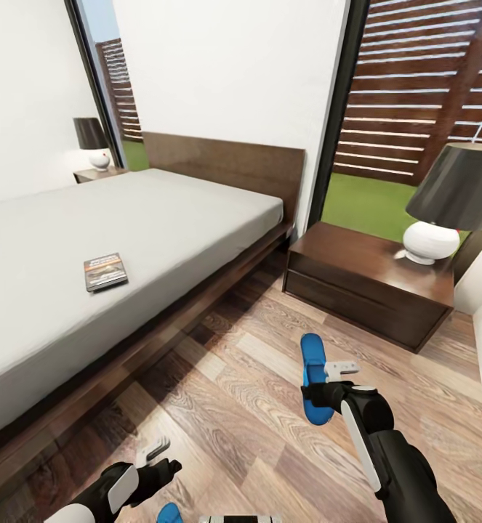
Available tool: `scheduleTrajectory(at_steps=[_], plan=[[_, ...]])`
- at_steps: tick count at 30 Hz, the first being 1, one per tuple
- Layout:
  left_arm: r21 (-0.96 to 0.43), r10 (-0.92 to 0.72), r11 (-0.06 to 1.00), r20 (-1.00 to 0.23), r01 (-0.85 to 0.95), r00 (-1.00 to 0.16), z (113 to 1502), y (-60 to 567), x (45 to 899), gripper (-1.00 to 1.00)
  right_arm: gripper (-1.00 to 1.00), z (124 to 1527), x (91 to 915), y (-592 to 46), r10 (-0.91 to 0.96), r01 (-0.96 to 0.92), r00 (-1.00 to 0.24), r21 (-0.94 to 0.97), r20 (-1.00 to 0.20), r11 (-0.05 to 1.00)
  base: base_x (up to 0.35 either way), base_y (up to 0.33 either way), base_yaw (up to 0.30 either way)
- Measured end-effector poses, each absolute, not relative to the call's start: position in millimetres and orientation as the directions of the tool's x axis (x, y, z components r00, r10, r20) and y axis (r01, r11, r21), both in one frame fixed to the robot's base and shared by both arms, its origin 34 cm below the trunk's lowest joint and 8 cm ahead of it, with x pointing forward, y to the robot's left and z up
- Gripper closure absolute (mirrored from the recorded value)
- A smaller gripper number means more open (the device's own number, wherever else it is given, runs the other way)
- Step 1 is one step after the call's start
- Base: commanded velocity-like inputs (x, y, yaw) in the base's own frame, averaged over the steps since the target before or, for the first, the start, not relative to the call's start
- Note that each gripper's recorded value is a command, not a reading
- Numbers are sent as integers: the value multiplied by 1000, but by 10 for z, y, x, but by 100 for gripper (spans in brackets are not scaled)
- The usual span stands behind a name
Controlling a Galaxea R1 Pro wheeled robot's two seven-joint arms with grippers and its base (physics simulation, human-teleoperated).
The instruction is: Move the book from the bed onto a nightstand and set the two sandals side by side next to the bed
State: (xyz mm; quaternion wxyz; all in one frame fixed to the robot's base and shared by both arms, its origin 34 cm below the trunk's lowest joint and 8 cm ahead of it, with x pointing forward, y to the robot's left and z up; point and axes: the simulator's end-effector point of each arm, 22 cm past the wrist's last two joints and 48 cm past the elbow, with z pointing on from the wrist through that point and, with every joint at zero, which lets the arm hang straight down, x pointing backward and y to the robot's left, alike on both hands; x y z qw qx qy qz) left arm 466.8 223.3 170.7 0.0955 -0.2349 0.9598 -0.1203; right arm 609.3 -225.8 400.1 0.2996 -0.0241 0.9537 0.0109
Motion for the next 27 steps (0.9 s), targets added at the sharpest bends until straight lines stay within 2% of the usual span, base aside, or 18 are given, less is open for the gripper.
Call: scheduleTrajectory(at_steps=[27], plan=[[-270,-496,840,-30,-471,-868,1301,2192,4336,-100,100,3385,5936,-2236,-42,-55,-879,14,-475,998,0,0,0]])
